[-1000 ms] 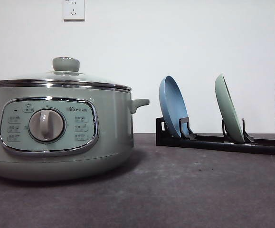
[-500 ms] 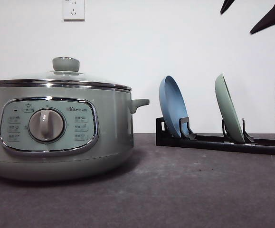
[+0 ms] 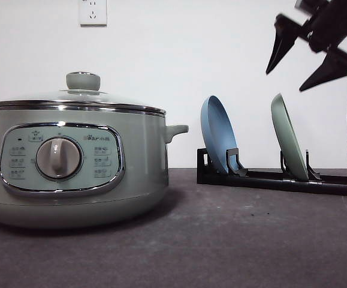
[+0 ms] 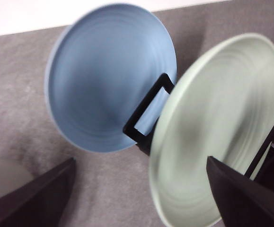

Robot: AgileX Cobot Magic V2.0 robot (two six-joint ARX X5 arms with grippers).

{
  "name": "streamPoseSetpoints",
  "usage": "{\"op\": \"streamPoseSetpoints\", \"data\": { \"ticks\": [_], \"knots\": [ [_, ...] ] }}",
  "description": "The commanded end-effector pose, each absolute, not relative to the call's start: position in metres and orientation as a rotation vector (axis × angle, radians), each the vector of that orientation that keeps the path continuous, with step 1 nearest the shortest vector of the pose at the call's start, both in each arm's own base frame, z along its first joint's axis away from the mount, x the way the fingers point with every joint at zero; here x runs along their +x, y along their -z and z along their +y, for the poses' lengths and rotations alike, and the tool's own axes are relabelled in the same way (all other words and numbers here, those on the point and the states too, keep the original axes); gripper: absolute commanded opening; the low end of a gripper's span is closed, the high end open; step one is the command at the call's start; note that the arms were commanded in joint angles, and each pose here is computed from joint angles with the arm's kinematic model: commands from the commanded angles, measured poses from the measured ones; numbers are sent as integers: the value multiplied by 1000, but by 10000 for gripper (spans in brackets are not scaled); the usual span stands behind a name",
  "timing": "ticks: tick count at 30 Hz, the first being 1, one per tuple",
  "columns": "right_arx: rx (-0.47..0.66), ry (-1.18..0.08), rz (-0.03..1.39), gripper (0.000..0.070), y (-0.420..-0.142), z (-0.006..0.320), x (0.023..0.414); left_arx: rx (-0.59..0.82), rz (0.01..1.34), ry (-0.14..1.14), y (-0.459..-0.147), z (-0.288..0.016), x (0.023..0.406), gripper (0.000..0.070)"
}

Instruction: Transfer potato from steamer to green plate

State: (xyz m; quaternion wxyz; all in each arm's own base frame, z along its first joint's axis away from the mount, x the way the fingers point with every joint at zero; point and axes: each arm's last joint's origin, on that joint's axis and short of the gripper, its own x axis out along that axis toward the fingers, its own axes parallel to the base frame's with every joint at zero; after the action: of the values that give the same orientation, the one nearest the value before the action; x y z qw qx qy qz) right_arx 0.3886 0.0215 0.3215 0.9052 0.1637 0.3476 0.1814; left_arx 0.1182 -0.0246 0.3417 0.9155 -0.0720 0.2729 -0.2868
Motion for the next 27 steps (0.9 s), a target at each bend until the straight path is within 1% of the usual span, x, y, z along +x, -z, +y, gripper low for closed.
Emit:
{"op": "streamPoseSetpoints", "data": {
  "ticks": [1,3,5,7,9,14,15,20,23,24,27],
  "knots": [
    [356,-367,709,518,-318,22,398,-132,534,604,-348,-25,119,596],
    [362,-366,713,500,-312,23,404,-132,534,604,-348,-25,119,596],
    [361,-357,713,457,-307,24,408,-132,534,604,-348,-25,119,596],
    [358,-345,712,434,-304,25,411,-132,534,604,-348,-25,119,596],
    [355,-344,711,394,-301,27,413,-132,534,604,-348,-25,119,596],
    [357,-343,726,363,-290,31,419,-132,534,604,-348,-25,119,596],
    [357,-344,731,340,-288,32,420,-132,534,604,-348,-25,119,596],
    [350,-337,731,134,-286,34,422,-133,535,604,-348,-25,119,596],
    [349,-340,718,27,-288,35,423,-132,535,604,-348,-25,119,596],
    [350,-340,718,6,-288,35,422,-132,535,604,-348,-25,118,596],
    [355,-344,719,2,-288,35,422,-132,534,604,-348,-25,119,596]
  ]
}}
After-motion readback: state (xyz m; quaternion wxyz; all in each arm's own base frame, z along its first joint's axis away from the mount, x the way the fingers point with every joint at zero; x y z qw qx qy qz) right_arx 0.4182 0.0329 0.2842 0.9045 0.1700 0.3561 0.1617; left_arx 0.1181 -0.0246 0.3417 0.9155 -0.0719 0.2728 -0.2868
